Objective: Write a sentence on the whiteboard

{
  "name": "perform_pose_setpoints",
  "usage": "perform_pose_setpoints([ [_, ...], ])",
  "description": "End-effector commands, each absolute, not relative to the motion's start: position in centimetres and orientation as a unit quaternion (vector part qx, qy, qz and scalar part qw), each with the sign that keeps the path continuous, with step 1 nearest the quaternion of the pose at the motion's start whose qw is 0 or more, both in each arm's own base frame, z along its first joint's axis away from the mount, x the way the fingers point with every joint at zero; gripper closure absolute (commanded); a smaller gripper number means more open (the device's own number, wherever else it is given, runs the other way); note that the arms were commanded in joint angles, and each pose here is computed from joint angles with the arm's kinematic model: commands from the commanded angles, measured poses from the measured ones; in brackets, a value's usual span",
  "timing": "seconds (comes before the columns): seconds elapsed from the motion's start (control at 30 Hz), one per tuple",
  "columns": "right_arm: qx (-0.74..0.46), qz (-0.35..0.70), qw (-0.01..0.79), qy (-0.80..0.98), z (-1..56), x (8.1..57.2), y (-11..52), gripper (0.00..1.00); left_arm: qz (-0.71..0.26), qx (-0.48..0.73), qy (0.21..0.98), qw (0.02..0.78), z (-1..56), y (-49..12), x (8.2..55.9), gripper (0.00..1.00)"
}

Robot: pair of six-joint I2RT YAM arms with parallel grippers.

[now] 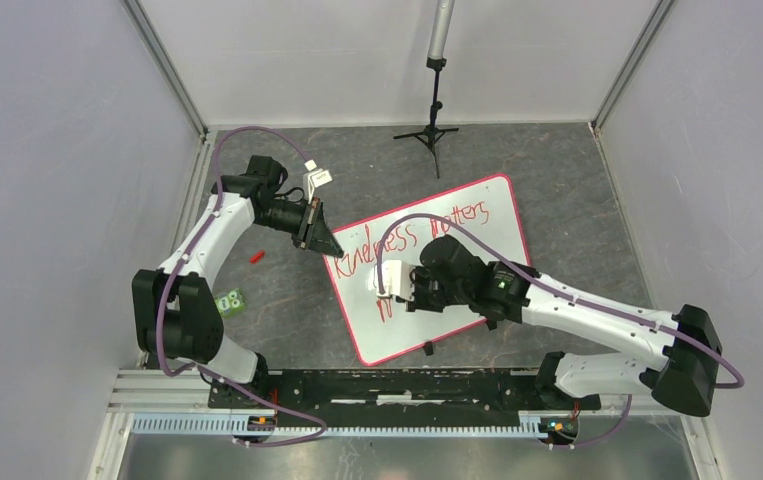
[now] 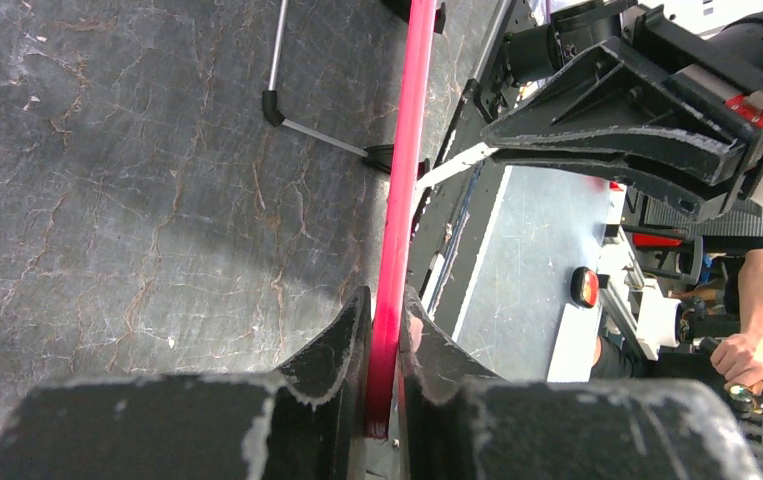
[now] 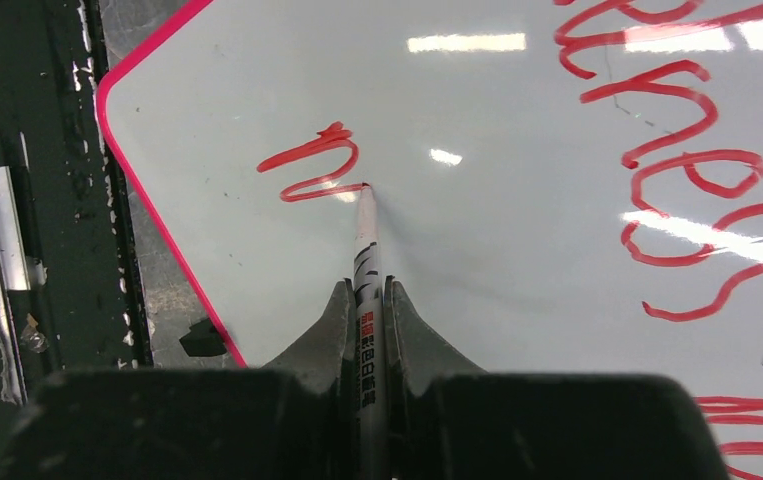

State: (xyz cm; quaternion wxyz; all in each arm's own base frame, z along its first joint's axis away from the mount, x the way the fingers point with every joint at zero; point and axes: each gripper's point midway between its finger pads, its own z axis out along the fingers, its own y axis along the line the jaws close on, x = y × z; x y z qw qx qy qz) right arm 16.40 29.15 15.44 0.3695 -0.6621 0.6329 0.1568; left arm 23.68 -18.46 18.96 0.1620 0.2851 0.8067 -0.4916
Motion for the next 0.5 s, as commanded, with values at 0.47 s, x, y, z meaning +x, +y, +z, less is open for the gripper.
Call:
perform_pose_setpoints([
  [0.47,-0.668,0.155,0.351,0.638,14.0,16.0,27.2,1.0,-0.462,0.297,0.817,0.176,18.2,-18.1,25.0,0.98],
])
